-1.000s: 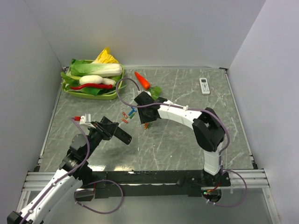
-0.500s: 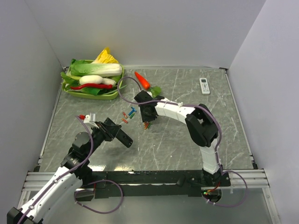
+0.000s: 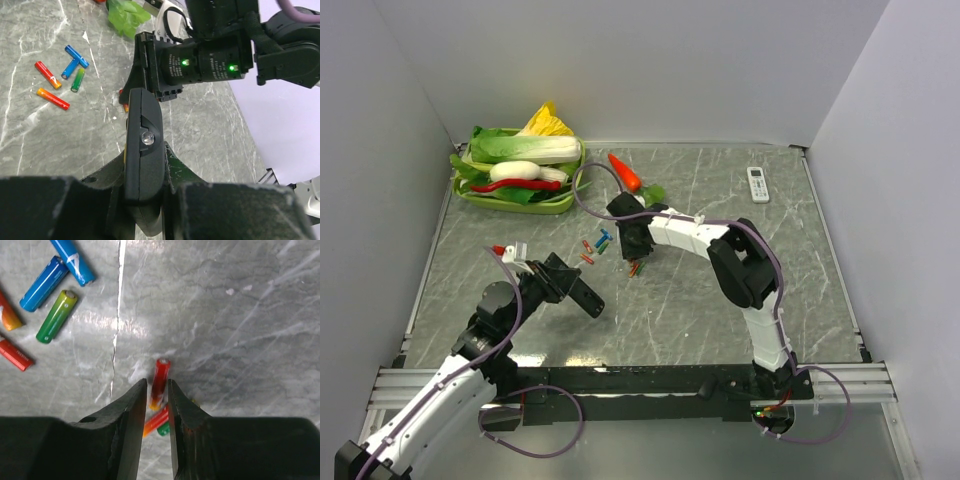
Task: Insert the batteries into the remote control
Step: Pick up the battery from the center of the board.
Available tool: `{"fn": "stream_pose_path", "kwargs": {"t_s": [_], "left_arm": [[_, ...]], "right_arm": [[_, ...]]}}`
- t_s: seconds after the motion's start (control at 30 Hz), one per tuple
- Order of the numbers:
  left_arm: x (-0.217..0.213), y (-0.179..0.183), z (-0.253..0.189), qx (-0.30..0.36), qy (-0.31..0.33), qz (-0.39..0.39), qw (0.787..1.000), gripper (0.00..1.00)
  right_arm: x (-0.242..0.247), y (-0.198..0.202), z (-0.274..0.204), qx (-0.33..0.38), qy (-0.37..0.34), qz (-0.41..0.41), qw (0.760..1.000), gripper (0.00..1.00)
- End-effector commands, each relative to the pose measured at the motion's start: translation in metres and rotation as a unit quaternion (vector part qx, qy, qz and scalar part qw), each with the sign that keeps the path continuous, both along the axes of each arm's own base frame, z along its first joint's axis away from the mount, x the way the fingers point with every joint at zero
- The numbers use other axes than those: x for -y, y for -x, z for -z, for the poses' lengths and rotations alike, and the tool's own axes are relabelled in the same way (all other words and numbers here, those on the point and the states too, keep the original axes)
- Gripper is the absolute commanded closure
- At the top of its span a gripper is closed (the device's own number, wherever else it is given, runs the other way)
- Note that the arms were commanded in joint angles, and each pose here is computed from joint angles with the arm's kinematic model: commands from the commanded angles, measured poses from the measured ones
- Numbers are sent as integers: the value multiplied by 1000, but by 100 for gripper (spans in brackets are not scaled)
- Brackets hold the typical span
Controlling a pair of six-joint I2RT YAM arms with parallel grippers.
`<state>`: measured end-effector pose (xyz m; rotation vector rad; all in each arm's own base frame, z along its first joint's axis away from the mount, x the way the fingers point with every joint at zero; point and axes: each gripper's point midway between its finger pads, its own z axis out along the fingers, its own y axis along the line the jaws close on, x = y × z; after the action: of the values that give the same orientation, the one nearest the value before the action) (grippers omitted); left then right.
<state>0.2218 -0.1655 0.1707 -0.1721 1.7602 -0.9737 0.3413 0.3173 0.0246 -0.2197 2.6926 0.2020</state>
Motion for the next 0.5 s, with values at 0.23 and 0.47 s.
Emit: {"fn": "stream_pose_path", "kwargs": {"t_s": [0.23, 0.47], "left_arm": [[7, -4, -35, 48, 19, 15, 999, 98], [13, -4, -37, 51, 26, 29, 998, 98]], "right_arm": [[-3, -18, 9, 10, 1, 5, 1000, 69], [-2, -22, 6, 20, 3, -6, 1000, 87]]}}
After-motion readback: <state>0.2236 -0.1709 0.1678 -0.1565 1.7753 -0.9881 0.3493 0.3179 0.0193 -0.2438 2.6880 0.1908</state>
